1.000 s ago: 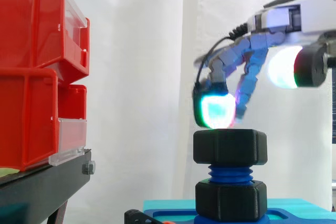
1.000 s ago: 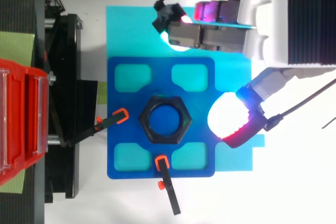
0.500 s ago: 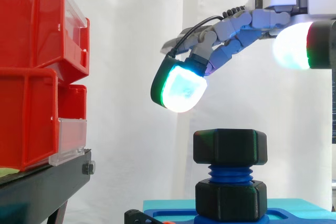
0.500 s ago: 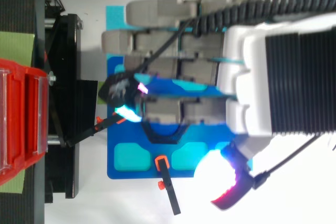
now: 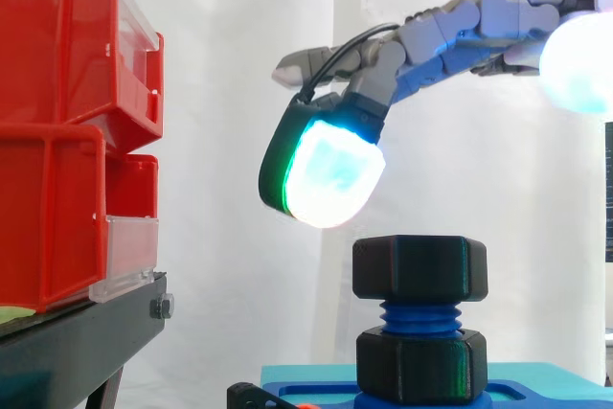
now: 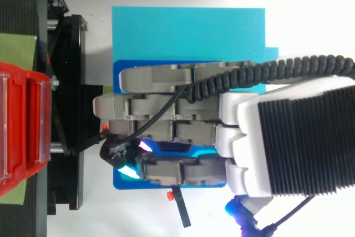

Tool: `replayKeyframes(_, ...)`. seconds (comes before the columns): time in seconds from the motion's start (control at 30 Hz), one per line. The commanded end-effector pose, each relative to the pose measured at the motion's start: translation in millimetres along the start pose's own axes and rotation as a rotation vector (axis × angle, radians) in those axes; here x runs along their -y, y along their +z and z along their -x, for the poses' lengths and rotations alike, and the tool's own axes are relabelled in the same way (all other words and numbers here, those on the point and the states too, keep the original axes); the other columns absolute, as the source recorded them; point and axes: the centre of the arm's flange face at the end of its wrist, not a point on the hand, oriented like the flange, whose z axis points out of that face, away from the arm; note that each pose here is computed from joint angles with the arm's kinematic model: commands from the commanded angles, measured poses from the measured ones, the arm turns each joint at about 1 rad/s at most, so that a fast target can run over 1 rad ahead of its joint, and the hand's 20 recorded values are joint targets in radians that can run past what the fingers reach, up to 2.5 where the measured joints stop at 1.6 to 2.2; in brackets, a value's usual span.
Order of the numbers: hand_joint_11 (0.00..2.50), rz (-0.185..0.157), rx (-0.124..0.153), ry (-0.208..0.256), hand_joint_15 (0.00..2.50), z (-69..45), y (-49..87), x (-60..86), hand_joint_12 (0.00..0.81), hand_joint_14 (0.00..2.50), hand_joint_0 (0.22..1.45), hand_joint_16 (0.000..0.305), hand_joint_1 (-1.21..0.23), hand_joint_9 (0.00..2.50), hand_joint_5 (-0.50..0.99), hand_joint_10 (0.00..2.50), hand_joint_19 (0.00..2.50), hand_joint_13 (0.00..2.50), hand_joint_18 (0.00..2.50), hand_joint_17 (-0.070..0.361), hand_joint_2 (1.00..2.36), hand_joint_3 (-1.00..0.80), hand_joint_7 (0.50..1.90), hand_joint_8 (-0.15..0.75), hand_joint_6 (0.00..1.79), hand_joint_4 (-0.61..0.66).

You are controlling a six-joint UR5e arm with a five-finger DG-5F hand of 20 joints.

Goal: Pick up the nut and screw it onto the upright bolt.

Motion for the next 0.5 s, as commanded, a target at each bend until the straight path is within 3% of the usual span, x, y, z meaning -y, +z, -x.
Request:
replayKeyframes(0.0,0.0,-0.001,-0.01,0.012,0.0,-8.7,1.5,2.8,0.321,0.0,0.44,0.042,-0.06,0.28,-0.2,0.0,0.0,0.0,0.0,0.094,1.0,-0.5,0.59,0.19,0.5,0.09)
replayKeyframes(0.17,0.0,0.0,-0.016,0.017,0.0,-9.8,-0.7,6.2,0.323,0.0,0.44,0.042,-0.06,0.27,-0.2,0.0,0.0,0.0,0.0,0.095,1.0,-0.5,0.6,0.191,0.5,0.09)
replayKeyframes(0.33,0.0,0.005,-0.016,0.017,0.0,-10.5,-2.8,10.1,0.32,0.0,0.44,0.042,-0.07,0.29,-0.17,0.0,0.0,0.0,0.0,0.095,1.0,-0.5,0.74,0.217,0.5,0.13)
replayKeyframes(0.47,0.0,0.002,-0.021,0.017,0.0,-11.8,-4.2,12.0,0.319,0.0,0.44,0.042,-0.08,0.31,-0.17,0.0,0.0,0.0,0.0,0.095,1.0,-0.5,0.75,0.222,0.5,0.14)
